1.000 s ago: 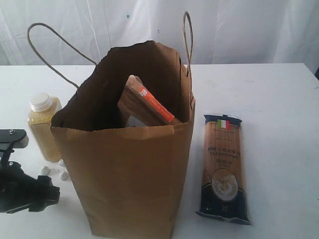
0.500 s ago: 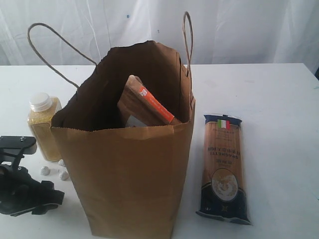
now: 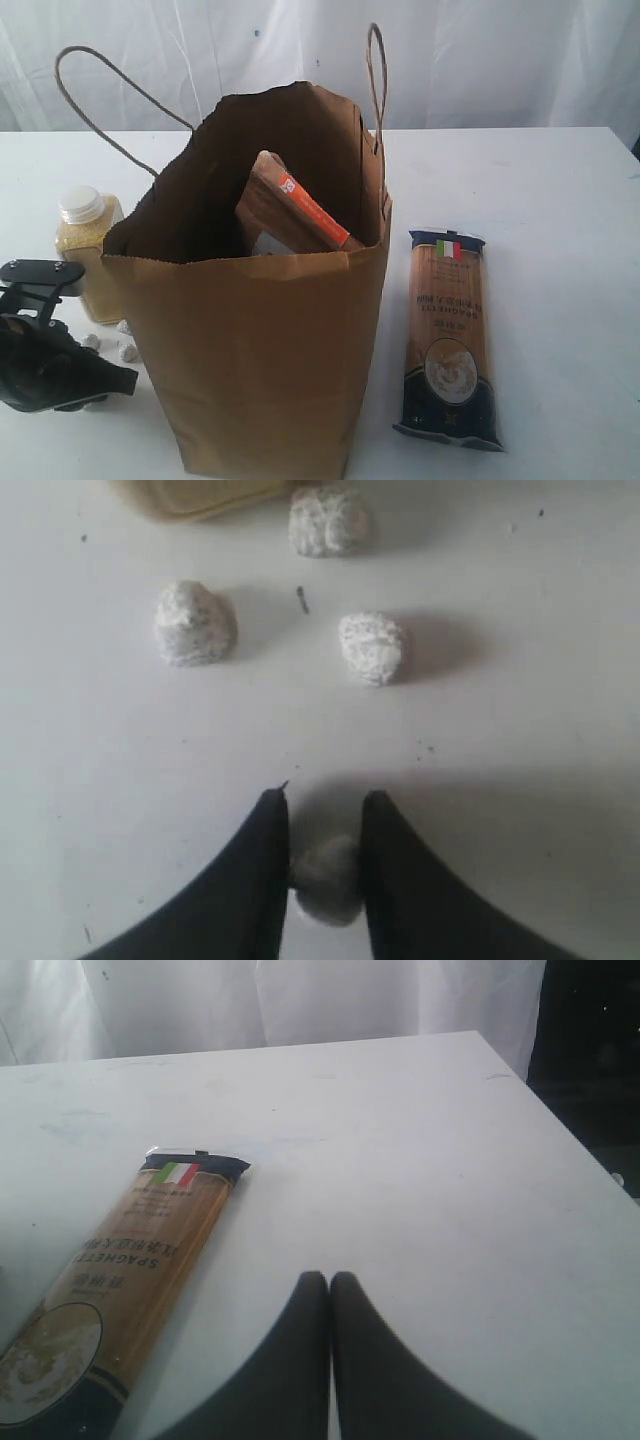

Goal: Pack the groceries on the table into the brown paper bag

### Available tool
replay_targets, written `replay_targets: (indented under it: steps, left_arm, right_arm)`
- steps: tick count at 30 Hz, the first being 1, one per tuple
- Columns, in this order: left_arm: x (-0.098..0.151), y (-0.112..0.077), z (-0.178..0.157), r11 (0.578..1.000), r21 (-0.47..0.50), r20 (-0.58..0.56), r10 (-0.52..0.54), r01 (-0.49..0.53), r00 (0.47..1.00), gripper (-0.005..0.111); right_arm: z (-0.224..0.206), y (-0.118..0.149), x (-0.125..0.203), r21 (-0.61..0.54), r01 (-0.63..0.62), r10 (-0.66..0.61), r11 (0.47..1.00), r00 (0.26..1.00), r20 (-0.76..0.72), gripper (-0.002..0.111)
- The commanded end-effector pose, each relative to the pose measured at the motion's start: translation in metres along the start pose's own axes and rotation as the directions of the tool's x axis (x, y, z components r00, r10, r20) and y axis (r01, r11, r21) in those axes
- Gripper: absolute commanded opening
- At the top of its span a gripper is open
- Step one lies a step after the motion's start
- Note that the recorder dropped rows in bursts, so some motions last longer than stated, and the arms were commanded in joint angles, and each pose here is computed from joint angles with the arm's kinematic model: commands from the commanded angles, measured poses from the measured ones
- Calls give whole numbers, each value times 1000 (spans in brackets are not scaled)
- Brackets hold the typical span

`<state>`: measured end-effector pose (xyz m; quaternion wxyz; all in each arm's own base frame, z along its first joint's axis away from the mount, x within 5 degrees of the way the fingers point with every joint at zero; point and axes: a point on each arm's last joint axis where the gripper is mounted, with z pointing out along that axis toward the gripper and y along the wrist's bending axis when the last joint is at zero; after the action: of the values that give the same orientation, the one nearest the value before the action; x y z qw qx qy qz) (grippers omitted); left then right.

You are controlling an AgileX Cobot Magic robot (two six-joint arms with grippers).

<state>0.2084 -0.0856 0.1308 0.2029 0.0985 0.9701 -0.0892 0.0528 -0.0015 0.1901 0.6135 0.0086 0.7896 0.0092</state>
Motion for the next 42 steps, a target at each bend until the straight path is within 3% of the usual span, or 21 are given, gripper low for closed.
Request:
replay_targets:
  steps: [1,11,19,25,31,35,36,38,42]
  left_arm:
    - [19,-1,5,1000,19,-162,-9,12,987,0]
    - [15,-7,-29,998,70,-84,13,-8,996,0]
    - [14,-13,-77,991,122,81,40,-49,996,0]
    - [5,-23,-126,976,186,160,87,-116,983,0]
    - [-10,-35,-204,951,223,373,121,-215,920,0]
    - [-9,-48,-262,910,303,510,95,-282,855,0]
    - [-10,-56,-277,868,363,566,82,-338,820,0]
    - [-13,-66,-289,800,408,634,98,-440,767,0]
    - [-30,-74,-287,756,462,649,69,-464,758,0]
  right_arm:
    - [0,0,0,4,11,-11,1000,1000,10,0]
    - [0,0,0,4,11,-11,1000,1000,10,0]
    - [0,0,0,4,11,-11,1000,1000,10,0]
    - [0,0,0,4,11,-11,1000,1000,10,0]
    - [0,0,0,4,11,-11,1000,1000,10,0]
    - [0,0,0,4,11,-11,1000,1000,10,0]
    - [0,0,0,4,11,-11,1000,1000,10,0]
    - [0,0,0,4,11,-11,1000,1000,10,0]
    - [0,0,0,4,11,-11,1000,1000,10,0]
